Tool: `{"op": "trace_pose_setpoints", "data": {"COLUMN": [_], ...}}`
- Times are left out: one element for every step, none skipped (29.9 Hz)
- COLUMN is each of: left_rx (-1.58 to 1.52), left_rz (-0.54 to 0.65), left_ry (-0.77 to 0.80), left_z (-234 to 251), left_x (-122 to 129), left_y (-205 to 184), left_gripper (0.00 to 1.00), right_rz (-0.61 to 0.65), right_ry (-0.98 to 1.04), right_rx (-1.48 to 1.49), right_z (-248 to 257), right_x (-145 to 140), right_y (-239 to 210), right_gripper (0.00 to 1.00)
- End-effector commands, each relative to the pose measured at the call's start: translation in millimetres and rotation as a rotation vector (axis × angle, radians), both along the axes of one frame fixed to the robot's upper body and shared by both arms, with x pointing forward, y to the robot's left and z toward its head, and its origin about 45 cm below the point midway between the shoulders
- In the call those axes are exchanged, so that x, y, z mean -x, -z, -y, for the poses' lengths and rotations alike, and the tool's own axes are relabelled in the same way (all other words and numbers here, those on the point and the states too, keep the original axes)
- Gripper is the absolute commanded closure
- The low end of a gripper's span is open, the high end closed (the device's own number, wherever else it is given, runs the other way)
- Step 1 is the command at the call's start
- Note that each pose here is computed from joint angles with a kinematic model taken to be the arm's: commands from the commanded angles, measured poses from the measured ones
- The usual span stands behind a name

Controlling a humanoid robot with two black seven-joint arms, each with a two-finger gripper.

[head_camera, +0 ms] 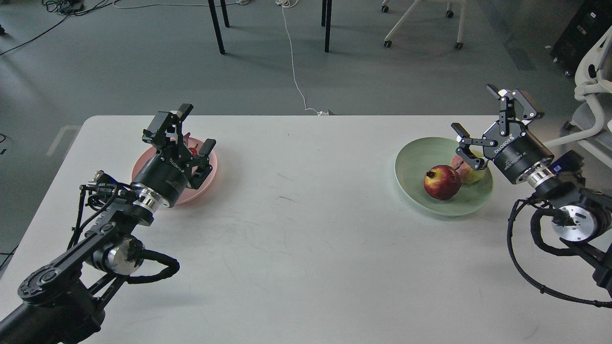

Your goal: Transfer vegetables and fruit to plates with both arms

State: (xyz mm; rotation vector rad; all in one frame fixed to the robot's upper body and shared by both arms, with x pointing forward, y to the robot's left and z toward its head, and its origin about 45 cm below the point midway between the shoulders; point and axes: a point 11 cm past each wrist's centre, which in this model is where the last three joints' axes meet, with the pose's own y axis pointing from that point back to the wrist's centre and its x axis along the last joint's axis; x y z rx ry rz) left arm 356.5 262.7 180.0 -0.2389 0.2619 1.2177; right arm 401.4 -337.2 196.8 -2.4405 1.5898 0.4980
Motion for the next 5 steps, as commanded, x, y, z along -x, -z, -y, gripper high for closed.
{"op": "trace_pose_setpoints", "data": {"left_rx": [0.018,0.024,0.027,0.028,0.028], "left_rz": [-0.028,-0.029,-0.029,-0.027,-0.026], "left_ry": [0.027,0.028,0.025,0.018,0.018], "left_z": [-2.0,-3.7,-5.4,-7.1,-7.4], "left_x": [4.9,5.0,5.0,4.6,4.4], "left_y": [6.8,6.6,6.2,5.6,5.2], "left_gripper": [0.01,0.01,0.01,0.01,0.01], "right_rz": [-0.017,-0.025,-0.026,-0.026,-0.029], "right_ry": [-0.033,-0.039,-0.038,-0.035,-0.035], "right_rx": [0.085,0.089,0.09,0.09,0.091], "right_z": [-19.5,-20.3,-19.5,-18.5,-17.9], "right_x": [-1.8,0.1,0.5,0.8,1.7], "right_y": [10.2,13.0,13.5,13.5,14.4], "right_gripper": [0.01,0.01,0.01,0.01,0.01]}}
